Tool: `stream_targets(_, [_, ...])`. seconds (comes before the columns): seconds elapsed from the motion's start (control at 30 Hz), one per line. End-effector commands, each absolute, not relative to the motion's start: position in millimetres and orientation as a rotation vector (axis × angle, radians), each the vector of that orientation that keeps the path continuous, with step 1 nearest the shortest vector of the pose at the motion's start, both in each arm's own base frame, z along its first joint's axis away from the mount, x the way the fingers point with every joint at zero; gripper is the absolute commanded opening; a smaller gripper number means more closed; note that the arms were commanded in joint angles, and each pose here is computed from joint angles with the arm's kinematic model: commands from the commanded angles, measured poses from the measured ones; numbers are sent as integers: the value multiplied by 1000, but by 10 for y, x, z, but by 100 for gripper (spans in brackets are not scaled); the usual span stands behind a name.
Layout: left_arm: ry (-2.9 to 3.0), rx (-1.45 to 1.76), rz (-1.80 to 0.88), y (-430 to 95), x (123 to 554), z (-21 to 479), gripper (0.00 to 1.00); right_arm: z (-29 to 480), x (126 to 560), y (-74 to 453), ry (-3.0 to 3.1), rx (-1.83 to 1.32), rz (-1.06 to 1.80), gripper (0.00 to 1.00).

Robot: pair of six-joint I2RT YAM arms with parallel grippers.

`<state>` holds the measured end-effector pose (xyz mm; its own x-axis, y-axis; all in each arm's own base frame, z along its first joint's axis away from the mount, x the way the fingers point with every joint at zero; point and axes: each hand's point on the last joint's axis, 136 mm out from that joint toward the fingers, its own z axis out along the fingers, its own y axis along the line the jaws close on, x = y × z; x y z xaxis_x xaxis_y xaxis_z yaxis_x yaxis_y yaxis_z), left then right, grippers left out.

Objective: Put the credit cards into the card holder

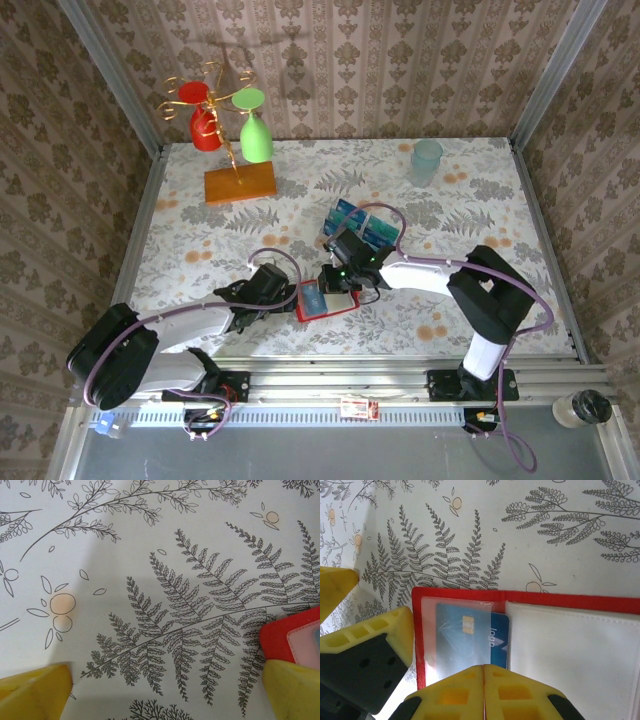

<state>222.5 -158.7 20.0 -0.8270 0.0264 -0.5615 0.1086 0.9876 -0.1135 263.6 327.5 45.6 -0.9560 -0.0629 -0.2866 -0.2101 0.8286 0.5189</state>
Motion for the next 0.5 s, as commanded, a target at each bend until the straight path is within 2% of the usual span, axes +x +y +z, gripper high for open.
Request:
stream_targets(0.0, [2589,82,-186,-1537,2138,49,100,310,2605,3293,2797,-229,796,8])
stream_targets(0.47, [2588,85,-189,-1565,2162,33,100,125,2477,3505,2850,-262,853,6])
